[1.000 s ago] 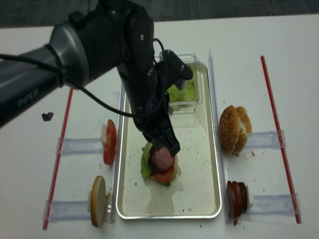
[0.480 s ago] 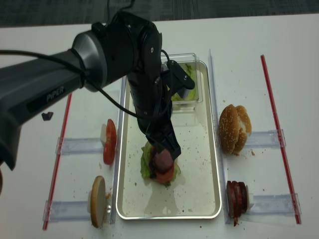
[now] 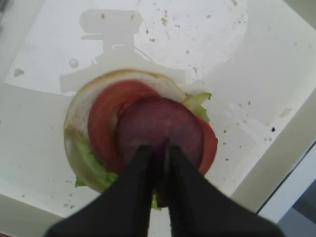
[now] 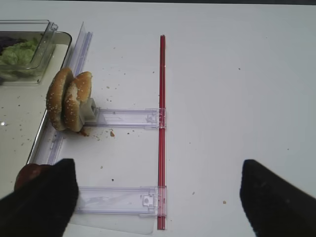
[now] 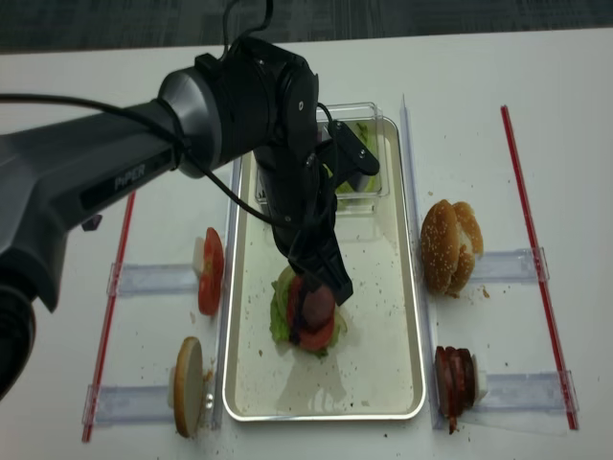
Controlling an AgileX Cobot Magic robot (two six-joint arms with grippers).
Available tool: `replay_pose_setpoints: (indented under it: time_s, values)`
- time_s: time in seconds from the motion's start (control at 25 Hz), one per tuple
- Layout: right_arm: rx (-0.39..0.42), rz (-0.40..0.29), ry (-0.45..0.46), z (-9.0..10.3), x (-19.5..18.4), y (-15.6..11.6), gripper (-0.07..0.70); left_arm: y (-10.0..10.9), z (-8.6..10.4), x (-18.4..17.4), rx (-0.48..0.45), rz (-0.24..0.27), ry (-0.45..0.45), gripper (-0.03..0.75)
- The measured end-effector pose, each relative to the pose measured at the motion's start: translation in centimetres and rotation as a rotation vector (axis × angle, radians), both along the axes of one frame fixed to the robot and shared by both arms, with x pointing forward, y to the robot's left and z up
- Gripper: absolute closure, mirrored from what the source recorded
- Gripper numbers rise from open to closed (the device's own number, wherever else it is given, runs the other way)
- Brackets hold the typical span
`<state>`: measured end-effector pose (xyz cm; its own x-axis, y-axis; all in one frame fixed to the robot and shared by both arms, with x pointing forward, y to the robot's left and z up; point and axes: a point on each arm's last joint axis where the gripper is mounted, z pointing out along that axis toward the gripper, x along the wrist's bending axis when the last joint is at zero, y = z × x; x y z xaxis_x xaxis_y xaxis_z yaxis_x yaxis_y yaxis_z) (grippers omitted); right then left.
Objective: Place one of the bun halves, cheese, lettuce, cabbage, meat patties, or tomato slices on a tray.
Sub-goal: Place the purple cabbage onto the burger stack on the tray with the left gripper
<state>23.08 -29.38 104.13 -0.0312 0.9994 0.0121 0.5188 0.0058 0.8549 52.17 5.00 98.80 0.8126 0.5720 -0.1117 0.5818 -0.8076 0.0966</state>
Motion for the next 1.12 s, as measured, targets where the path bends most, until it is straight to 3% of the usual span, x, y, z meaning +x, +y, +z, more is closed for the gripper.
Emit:
replay_pose_setpoints:
  time_s: [0.84, 1.12]
  values:
    - [0.000, 0.000, 0.000, 0.0, 0.0, 0.0, -0.046, -0.4, -0.5, 0.5, -0.023, 0.004, -0.027, 0.676]
    - [0.000, 0.000, 0.000, 0.0, 0.0, 0.0, -0.046, -0.6, -1.7, 0.7, -0.012, -0.006, -0.004, 0.670]
